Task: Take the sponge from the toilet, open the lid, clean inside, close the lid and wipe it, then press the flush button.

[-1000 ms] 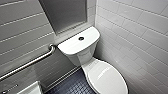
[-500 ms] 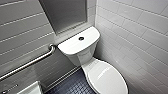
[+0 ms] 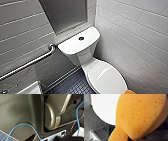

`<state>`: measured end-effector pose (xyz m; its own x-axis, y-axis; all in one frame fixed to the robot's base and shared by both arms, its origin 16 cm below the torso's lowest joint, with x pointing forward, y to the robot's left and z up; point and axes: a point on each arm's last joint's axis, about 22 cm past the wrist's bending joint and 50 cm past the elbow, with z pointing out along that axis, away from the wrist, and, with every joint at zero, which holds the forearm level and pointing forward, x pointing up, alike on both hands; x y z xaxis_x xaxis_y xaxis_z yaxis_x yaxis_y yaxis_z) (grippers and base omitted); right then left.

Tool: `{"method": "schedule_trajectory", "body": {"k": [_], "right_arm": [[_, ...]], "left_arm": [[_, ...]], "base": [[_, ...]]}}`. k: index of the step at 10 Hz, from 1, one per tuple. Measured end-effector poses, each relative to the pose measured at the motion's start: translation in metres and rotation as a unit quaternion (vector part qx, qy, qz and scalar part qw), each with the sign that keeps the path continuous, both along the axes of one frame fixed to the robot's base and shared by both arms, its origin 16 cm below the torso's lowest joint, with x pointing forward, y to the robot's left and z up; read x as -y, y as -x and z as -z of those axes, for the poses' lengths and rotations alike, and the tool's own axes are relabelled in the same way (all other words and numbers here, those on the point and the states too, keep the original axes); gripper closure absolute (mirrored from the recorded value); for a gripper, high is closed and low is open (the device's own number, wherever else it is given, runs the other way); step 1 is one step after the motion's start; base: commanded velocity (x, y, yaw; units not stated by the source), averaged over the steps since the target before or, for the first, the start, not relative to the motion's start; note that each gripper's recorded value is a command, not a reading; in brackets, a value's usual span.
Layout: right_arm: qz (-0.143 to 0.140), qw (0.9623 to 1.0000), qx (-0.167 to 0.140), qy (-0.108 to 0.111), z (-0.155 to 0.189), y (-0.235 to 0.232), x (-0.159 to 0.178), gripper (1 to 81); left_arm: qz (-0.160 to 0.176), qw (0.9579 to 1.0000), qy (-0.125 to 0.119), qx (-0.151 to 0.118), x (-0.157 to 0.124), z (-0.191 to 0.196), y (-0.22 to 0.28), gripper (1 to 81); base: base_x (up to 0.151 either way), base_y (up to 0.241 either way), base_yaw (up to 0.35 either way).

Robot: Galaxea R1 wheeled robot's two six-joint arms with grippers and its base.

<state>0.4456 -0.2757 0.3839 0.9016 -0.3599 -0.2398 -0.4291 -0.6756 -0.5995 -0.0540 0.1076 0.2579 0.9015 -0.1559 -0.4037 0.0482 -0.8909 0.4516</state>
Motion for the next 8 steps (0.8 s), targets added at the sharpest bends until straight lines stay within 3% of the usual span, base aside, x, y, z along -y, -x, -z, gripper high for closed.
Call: {"method": "schedule_trajectory", "body": {"k": [2,5,8], "right_arm": [[-0.036,0.9993,-0.005,-0.007,0.004,-0.017,-0.027,81.1],[-0.081,0.9958,0.021,-0.036,0.013,-0.073,-0.106,81.1],[-0.125,0.9908,0.04,-0.034,0.017,-0.127,-0.165,81.1]], "left_arm": [[0.001,1.0,0.0,0.001,-0.001,0.001,-0.002,1.0],[0.0,1.0,0.0,0.001,0.0,0.001,-0.002,1.0],[0.0,1.0,0.0,0.001,0.0,0.001,-0.002,1.0]], "base": [[0.0,0.0,0.0],[0.0,0.0,0.0],[0.0,0.0,0.0]]}}
